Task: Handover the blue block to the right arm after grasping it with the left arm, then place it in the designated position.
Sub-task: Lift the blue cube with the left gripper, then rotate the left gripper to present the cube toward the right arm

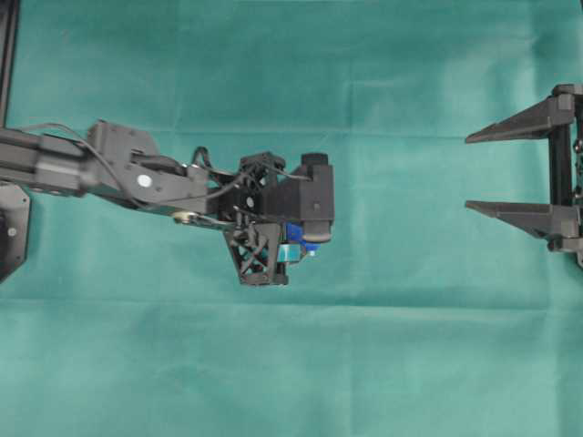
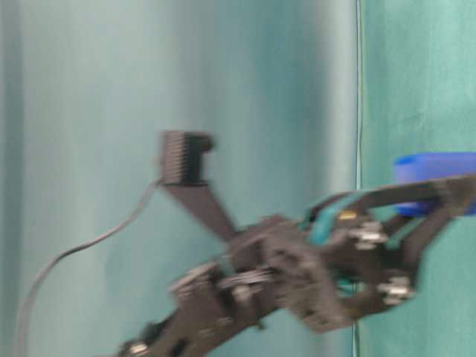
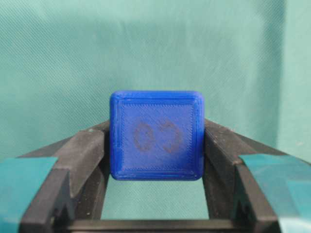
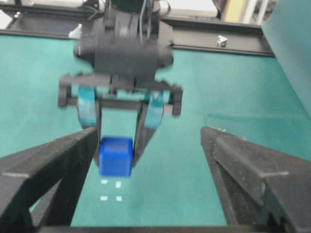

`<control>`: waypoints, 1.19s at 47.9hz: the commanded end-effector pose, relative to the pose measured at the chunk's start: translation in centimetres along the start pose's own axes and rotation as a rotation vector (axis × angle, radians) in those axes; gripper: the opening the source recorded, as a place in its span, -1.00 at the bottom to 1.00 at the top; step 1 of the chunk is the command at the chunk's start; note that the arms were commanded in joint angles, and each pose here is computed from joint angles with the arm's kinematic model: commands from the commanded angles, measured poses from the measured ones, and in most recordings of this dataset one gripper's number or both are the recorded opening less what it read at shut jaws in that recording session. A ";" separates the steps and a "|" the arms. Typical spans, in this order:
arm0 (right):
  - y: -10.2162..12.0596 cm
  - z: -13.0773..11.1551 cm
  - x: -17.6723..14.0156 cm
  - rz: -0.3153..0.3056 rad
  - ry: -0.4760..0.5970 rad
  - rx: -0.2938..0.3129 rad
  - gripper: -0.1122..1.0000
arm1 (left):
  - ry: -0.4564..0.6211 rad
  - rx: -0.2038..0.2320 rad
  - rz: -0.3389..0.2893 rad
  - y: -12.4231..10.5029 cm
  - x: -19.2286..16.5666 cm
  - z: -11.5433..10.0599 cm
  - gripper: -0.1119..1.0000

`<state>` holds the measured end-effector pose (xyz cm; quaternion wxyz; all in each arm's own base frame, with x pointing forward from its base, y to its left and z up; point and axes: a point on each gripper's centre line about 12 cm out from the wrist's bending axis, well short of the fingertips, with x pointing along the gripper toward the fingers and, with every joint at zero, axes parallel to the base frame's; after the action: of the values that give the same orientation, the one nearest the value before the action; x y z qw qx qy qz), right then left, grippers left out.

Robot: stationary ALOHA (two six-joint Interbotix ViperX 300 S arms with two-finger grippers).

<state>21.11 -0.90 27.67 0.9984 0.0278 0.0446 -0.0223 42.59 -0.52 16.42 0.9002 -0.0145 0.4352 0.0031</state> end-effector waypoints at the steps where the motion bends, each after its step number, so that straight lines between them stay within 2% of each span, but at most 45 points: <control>1: 0.0 1.2 0.2 0.000 -0.028 -0.001 0.88 | -0.089 0.004 -0.005 -0.2 -3.0 2.4 0.04; 22: 0.0 1.0 0.2 -0.001 -0.018 -0.003 0.88 | -0.244 0.021 -0.006 -0.4 -11.2 7.1 0.04; 33: 0.0 1.0 0.2 -0.001 -0.017 -0.003 0.88 | -0.330 0.022 -0.008 -0.4 -14.9 8.1 0.04; 57: 0.0 1.0 0.2 -0.001 -0.015 -0.003 0.88 | -0.342 0.022 -0.008 -0.4 -15.5 8.0 0.04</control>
<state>21.13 -0.90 27.55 0.9981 0.0272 0.0508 -0.0224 39.49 -0.45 31.90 0.9546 -0.0083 0.2976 -0.0010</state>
